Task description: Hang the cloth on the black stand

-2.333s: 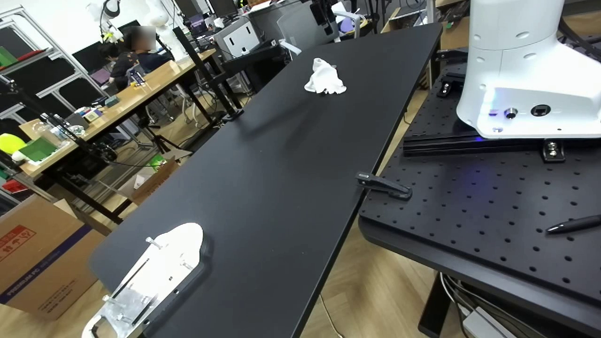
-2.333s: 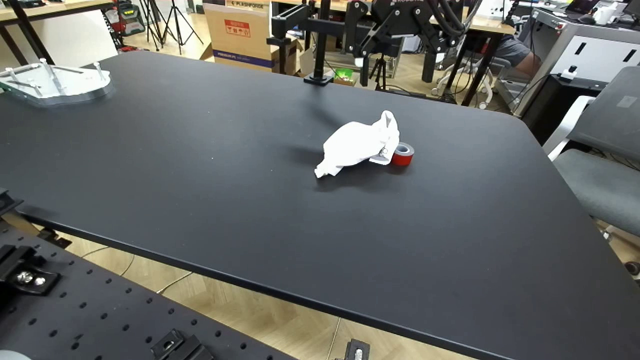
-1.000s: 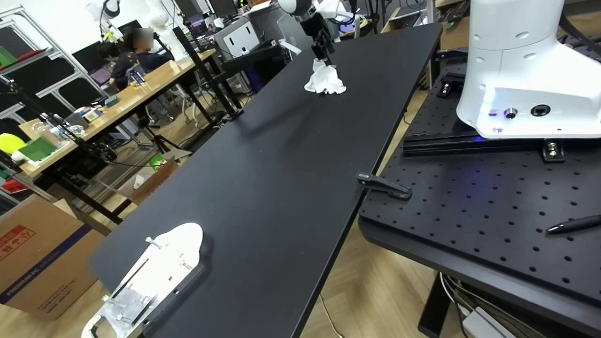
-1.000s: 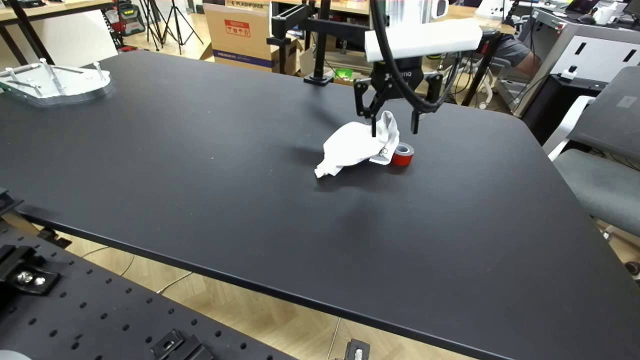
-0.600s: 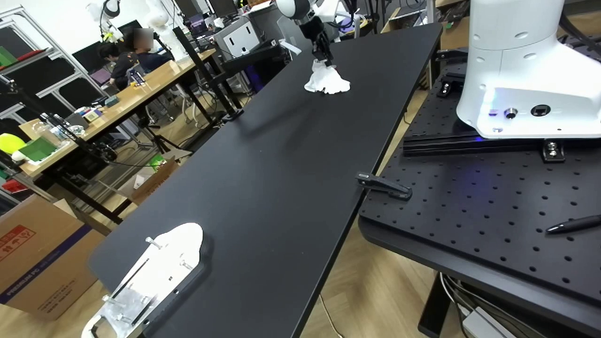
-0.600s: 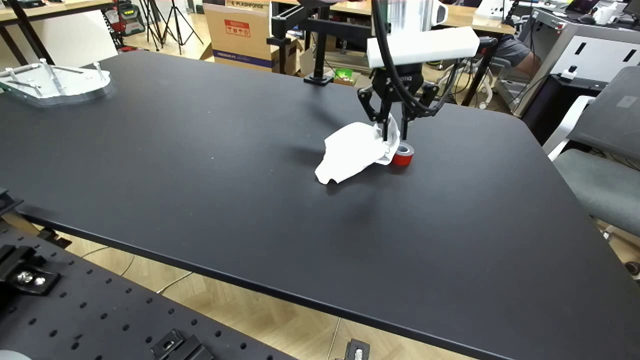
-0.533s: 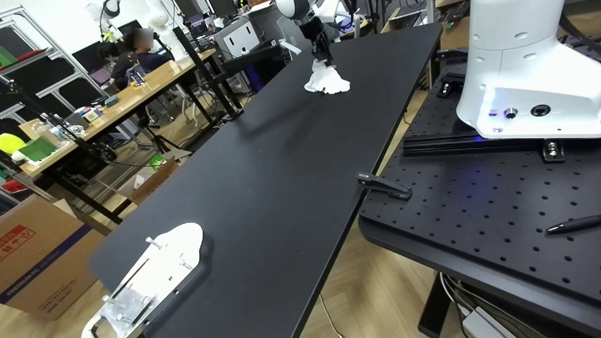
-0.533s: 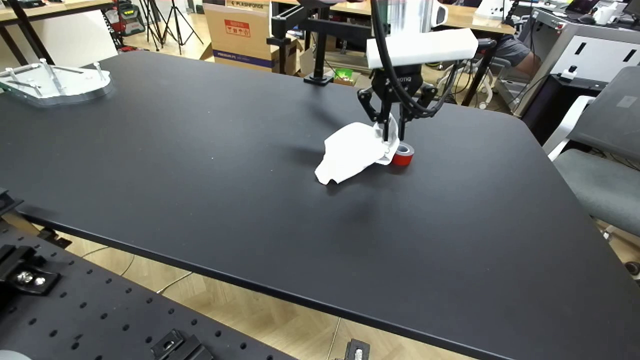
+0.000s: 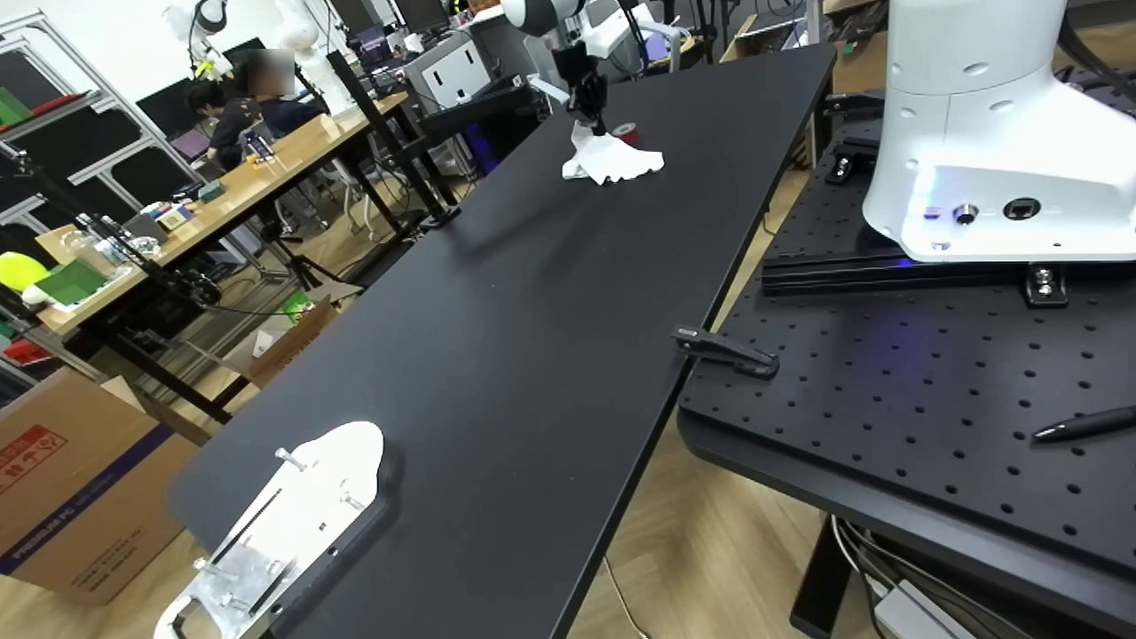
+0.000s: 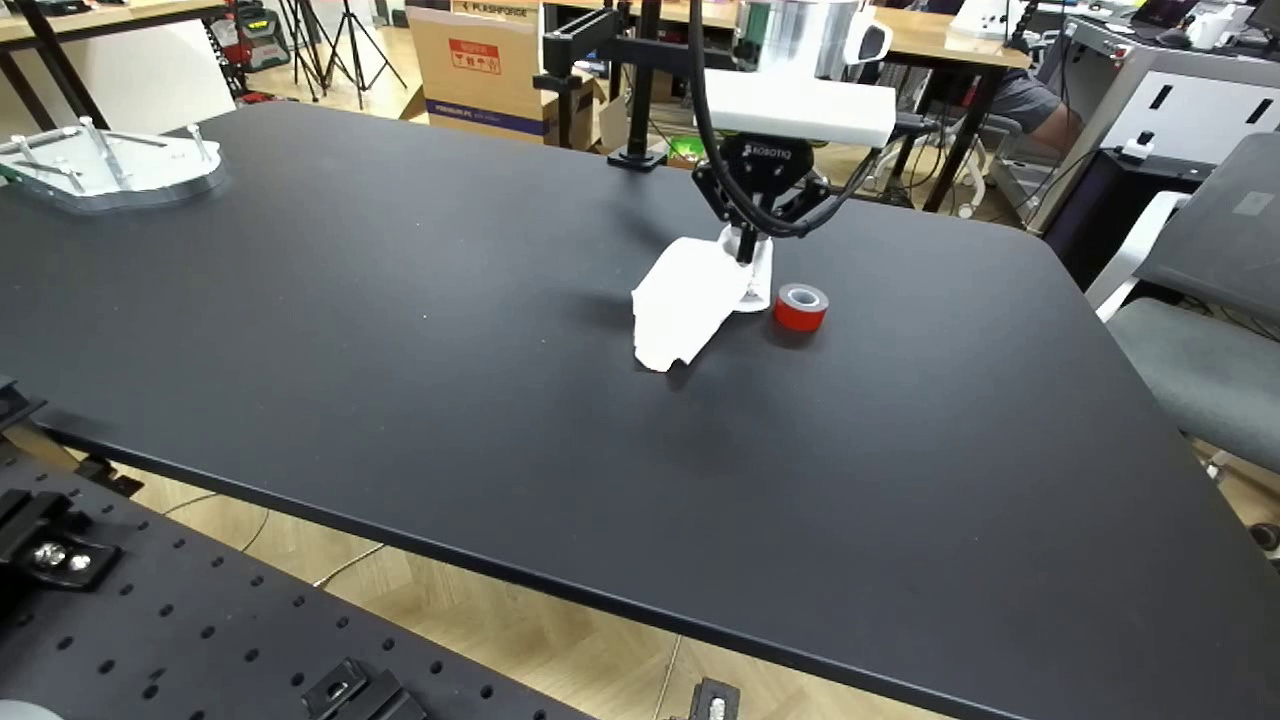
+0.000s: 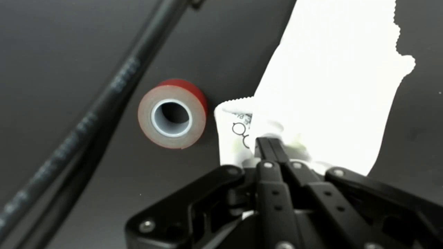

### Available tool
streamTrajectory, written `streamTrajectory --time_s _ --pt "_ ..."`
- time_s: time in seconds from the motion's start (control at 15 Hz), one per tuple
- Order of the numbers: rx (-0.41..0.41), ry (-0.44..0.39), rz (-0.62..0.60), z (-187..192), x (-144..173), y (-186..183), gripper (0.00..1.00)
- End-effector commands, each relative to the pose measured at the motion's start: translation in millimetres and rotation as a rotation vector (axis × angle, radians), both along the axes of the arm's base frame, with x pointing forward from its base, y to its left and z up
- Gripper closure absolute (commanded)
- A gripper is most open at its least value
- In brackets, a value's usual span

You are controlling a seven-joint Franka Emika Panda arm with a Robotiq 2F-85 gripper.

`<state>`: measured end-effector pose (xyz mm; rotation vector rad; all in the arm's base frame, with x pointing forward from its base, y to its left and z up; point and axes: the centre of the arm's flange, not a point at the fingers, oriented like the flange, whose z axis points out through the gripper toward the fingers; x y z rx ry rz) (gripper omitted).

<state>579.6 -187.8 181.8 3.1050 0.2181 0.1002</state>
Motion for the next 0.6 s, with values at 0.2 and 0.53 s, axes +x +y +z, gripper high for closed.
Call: streamTrajectory --time_s 0.2,0.53 --pt "0.041 -0.093 -0.06 37 -1 2 1.0" --pt "0.03 -0.163 -0.055 86 -5 12 1.0"
